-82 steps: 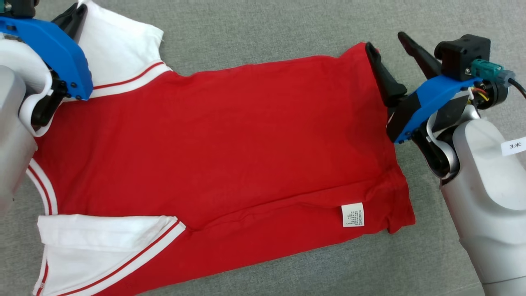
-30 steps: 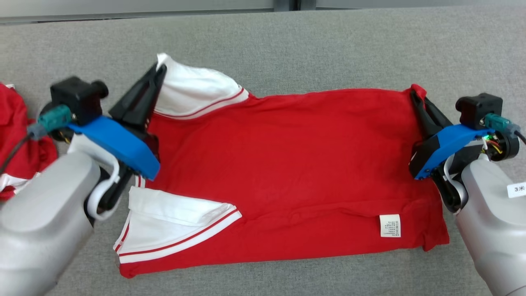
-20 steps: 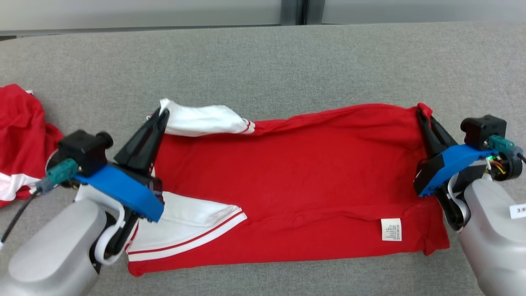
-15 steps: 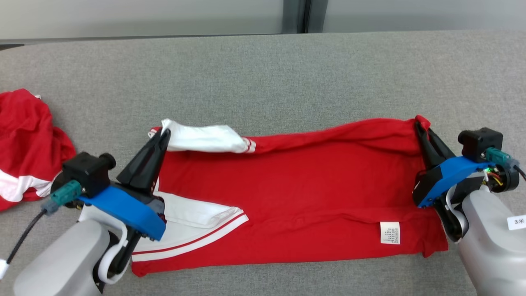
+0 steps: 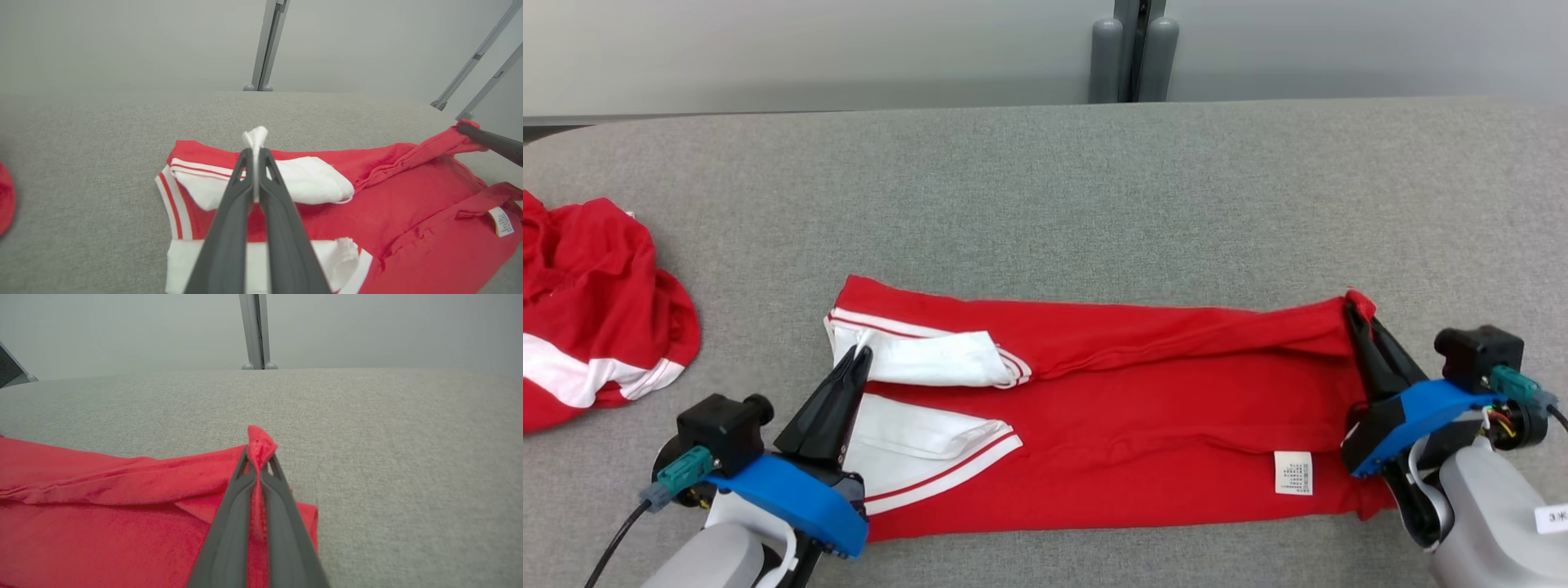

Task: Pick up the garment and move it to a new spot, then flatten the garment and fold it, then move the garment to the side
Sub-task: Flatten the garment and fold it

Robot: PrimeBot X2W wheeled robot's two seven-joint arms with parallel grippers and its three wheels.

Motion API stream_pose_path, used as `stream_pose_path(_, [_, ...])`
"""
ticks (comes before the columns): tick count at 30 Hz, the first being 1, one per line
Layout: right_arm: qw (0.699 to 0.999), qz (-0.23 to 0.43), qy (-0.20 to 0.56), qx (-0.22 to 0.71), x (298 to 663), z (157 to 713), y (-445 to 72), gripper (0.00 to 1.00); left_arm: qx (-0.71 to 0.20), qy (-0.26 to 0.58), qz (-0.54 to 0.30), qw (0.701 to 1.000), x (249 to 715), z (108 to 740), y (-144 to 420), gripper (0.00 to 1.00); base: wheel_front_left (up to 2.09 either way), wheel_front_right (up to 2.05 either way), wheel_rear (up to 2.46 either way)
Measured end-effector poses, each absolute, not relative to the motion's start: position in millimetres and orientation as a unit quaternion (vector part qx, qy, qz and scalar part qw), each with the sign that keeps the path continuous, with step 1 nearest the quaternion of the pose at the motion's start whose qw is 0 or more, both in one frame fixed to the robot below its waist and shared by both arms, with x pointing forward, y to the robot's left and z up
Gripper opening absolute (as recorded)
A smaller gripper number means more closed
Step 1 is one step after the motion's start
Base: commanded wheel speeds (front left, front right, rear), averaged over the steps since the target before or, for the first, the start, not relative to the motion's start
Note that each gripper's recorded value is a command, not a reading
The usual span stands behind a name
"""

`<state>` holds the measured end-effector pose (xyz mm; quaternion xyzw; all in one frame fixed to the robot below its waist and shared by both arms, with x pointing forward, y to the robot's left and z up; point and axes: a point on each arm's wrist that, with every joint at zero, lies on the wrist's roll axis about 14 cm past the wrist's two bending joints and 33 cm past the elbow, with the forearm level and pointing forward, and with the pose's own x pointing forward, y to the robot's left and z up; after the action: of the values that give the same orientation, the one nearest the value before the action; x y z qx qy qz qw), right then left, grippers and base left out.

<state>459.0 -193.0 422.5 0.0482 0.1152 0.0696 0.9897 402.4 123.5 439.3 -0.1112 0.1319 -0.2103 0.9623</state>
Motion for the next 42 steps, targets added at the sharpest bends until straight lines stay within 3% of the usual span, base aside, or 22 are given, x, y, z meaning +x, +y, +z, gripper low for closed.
stream_pose_path(8, [0.990,0.065,0.110,0.065,439,423,-191,0.00,-0.116,0.142,-0.187,0.965,388,429,134,0.00,0.00,0.00,0.00])
stream_pose_path(9, [0.990,0.065,0.106,0.067,438,425,-191,0.92,-0.117,0.145,-0.183,0.965,386,426,135,0.01,0.00,0.00,0.00])
stream_pose_path(10, [0.990,0.064,0.101,0.070,438,427,-190,1.00,-0.117,0.146,-0.179,0.966,385,425,136,0.47,0.00,0.00,0.00])
stream_pose_path(11, [0.990,0.064,0.099,0.072,436,429,-190,1.00,-0.119,0.144,-0.175,0.967,384,425,138,1.00,0.00,0.00,0.00])
stream_pose_path(24, [0.994,0.048,0.059,0.083,430,450,-202,1.00,-0.121,0.075,-0.104,0.984,391,451,161,1.00,0.00,0.00,0.00])
stream_pose_path(32, [0.990,0.030,0.118,0.073,419,415,-209,1.00,-0.088,0.005,-0.040,0.995,394,482,186,1.00,0.00,0.00,0.00])
stream_pose_path(42, [0.980,0.019,0.187,0.072,407,378,-207,1.00,-0.044,-0.011,0.016,0.999,389,485,212,1.00,0.00,0.00,0.00])
